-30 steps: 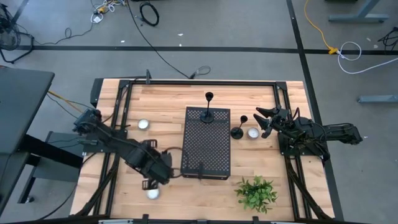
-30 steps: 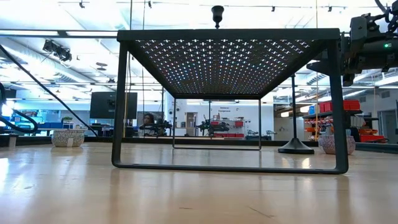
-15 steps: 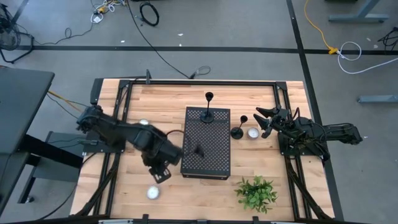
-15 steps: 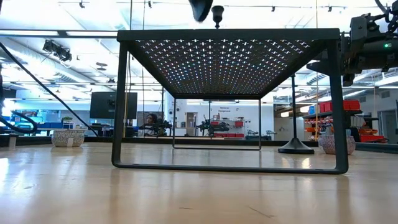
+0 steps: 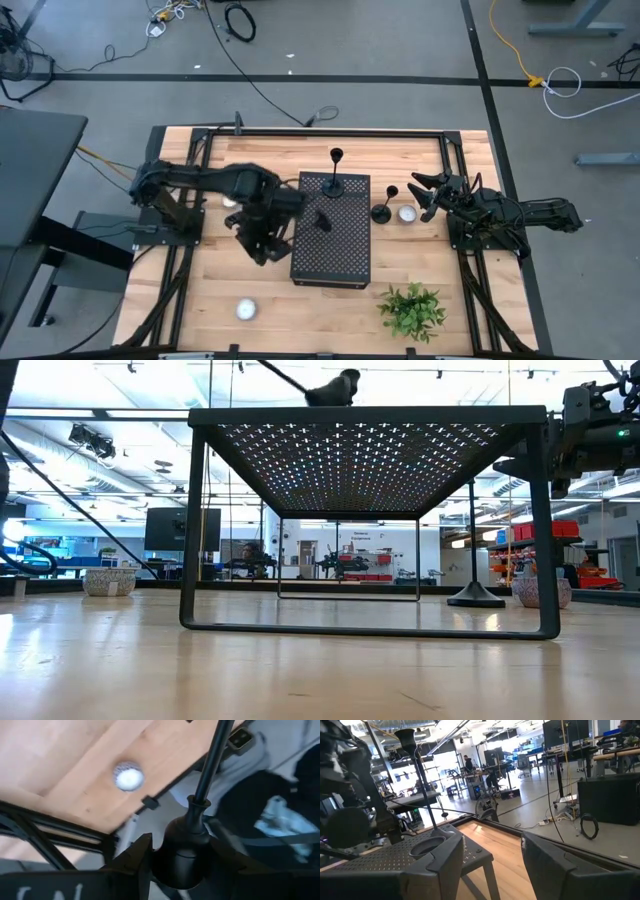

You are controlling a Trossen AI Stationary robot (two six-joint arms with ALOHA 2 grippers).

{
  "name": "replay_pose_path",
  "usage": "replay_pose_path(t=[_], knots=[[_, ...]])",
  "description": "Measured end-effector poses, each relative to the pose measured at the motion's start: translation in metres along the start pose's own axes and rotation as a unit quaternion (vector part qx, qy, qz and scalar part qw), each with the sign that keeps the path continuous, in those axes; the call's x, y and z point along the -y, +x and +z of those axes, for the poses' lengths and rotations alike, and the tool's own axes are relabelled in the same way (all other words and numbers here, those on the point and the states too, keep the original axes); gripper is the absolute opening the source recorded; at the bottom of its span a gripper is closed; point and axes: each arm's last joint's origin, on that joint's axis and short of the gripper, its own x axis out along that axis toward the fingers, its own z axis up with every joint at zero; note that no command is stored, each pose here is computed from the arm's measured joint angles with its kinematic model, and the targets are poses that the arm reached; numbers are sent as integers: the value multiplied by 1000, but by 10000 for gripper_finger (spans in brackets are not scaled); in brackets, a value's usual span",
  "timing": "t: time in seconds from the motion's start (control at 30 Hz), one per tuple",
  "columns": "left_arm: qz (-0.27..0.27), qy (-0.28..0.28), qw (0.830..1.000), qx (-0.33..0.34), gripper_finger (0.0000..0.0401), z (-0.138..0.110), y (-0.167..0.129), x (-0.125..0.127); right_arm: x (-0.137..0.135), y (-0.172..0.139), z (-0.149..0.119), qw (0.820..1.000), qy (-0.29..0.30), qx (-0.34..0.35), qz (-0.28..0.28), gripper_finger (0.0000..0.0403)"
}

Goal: Pick & Place candle stick holders
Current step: Put the bottom black candle holder on the shelf

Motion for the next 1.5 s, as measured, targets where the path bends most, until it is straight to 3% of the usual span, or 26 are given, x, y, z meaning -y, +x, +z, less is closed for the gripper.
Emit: replay_pose_path(t=[0.2,0.5,0.7,0.77,0.87,1.1,1.5], knots=[[-63,-82,993,-63,134,10,-12,-6,-3,0,-1,998,-3,-9,56,201],[-110,-173,972,-113,135,21,-26,-14,-5,0,0,997,2,-10,77,201],[-119,-191,968,-111,136,26,-31,-18,-17,-5,12,965,24,27,258,201],[-121,-191,968,-111,135,27,-32,-19,-20,-7,17,957,6,59,284,201],[-122,-191,967,-113,136,27,-32,-19,-22,-9,22,952,-13,86,292,201],[-125,-187,968,-112,135,27,-32,-18,-42,2,41,952,-50,43,299,201],[-135,-174,970,-106,135,29,-32,-16,-129,65,57,952,-149,-67,260,201]])
